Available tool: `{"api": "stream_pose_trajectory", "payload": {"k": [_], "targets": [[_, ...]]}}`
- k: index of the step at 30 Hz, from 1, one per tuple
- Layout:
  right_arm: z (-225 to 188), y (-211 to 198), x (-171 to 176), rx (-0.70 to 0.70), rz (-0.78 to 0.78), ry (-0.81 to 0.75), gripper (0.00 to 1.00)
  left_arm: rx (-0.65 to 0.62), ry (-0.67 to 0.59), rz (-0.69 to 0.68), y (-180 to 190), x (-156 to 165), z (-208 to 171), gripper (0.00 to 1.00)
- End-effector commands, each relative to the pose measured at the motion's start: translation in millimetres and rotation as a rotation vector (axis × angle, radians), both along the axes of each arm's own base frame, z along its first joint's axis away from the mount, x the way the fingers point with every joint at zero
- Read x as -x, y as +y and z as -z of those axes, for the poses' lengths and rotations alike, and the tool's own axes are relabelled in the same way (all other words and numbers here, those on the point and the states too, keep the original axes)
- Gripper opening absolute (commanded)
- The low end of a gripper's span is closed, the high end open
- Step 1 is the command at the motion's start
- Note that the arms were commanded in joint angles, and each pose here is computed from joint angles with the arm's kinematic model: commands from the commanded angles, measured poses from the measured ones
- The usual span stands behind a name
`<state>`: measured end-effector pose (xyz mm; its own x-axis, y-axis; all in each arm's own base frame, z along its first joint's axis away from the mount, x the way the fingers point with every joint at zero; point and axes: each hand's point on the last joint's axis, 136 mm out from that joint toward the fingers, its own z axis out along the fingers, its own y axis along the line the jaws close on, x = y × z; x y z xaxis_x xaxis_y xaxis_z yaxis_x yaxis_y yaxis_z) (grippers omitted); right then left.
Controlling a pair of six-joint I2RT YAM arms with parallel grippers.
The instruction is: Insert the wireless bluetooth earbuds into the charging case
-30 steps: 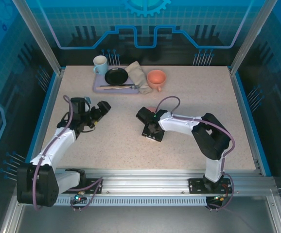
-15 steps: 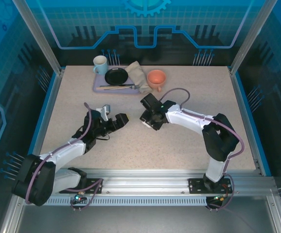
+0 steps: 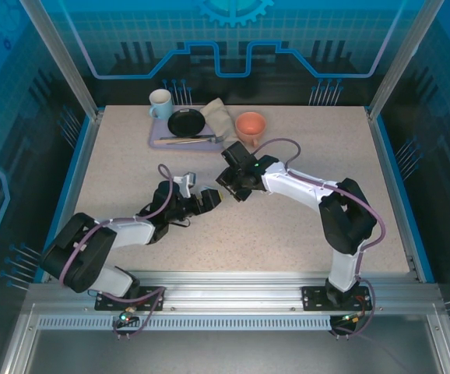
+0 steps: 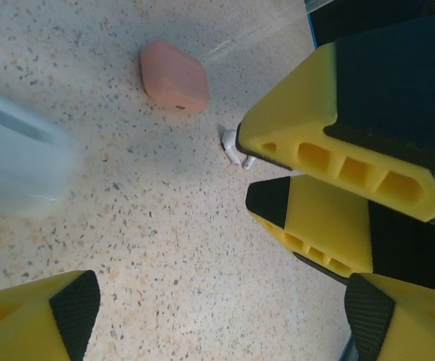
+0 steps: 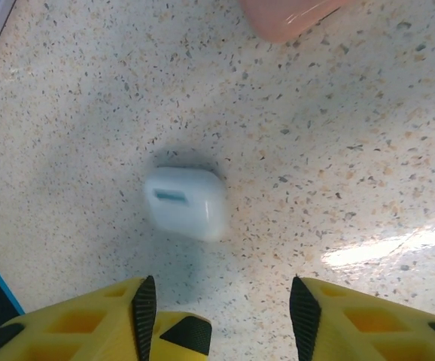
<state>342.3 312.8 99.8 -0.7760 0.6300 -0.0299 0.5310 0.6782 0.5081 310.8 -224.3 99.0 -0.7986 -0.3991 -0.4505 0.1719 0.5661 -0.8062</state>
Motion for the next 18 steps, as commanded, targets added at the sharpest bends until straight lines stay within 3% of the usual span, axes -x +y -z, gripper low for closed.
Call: {"api": "stream_pose_trajectory", "payload": {"k": [1,5,9,12,15,18], "targets": [[-6.7,7.0,-8.4,-0.057,0.025,0.009,0.40,0.042,-0.100,-0.021,-7.0,-16.5,-24.6,0.82],[-6.5,5.1,-8.6,-0.042,0.029,0.009,0.40,0.035,-0.105,-0.042,-4.8,-19.2,-23.9,0.80],[-0.7,-9.0,-4.4,0.037,0.035,0.015,0.45,-0.008,-0.139,-0.136,15.8,-18.6,-36.4,0.87],[3.0,-19.3,-1.8,0.094,0.027,0.005,0.50,-0.109,-0.140,-0.270,48.0,-22.2,-51.8,0.96],[3.7,-23.7,-3.9,0.151,0.000,-0.021,0.55,-0.204,-0.129,-0.374,84.4,-31.6,-69.1,0.99],[2.5,-22.7,-5.1,0.210,-0.046,-0.039,0.58,-0.240,-0.020,-0.427,118.6,-50.7,-65.7,0.99]]}}
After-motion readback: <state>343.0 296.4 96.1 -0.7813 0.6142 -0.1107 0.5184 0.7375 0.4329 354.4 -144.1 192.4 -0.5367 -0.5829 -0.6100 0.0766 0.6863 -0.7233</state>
